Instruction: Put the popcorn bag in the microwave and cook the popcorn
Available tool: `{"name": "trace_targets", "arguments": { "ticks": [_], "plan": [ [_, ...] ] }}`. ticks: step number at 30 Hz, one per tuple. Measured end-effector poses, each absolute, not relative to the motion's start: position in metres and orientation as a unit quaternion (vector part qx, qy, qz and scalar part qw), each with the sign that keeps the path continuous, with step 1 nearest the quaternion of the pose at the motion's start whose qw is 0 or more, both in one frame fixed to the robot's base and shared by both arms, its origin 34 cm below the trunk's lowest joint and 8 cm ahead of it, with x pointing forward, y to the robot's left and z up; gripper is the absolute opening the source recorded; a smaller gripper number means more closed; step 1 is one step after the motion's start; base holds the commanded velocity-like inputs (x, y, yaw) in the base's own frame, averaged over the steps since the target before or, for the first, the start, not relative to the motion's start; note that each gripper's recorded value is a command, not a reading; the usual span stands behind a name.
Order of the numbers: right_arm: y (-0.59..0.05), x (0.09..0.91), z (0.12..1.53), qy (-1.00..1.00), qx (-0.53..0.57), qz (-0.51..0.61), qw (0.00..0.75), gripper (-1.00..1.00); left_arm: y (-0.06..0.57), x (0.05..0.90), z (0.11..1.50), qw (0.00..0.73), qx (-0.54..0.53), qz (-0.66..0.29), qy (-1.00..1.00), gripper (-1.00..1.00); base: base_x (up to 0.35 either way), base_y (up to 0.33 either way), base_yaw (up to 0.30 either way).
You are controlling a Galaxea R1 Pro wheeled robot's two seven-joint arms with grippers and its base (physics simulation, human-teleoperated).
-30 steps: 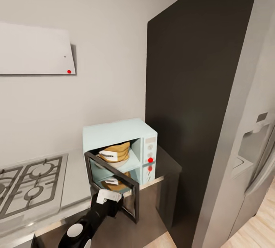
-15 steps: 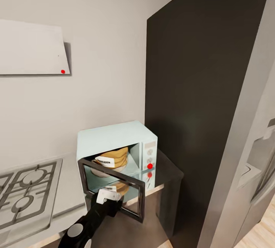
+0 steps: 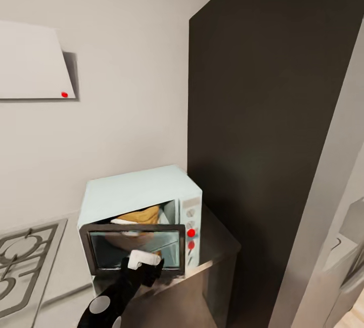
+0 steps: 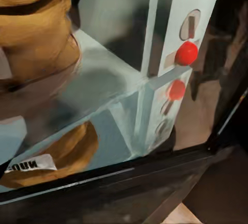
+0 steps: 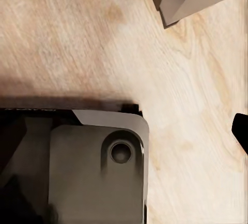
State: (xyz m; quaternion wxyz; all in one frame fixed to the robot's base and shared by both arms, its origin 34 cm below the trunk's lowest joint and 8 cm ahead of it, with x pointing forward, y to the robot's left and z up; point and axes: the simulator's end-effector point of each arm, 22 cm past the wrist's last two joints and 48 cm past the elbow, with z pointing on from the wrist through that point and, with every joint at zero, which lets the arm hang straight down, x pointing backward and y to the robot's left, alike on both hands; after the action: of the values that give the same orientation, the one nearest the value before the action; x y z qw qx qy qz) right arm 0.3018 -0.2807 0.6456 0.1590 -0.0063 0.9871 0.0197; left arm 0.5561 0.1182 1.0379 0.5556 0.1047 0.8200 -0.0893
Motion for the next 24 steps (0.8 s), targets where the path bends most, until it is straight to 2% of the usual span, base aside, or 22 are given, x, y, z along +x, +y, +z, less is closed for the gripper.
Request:
{"name": "trace_targets", "arguments": {
  "ticks": [5,24],
  "plan": [
    [-0.2787,0.3023,0.6455,0.987,-0.006,0.021,0.159,1.00,0.1181,0.5564,1.0376,0.556,0.105,-0.090,0.820,1.00,0.135,-0.115,0.000],
    [-0.2780,0.3021,0.6456,0.987,-0.007,0.022,0.159,1.00,0.1179,0.5560,1.0375,0.555,0.105,-0.090,0.820,1.00,0.106,-0.002,0.000]
  ]
}}
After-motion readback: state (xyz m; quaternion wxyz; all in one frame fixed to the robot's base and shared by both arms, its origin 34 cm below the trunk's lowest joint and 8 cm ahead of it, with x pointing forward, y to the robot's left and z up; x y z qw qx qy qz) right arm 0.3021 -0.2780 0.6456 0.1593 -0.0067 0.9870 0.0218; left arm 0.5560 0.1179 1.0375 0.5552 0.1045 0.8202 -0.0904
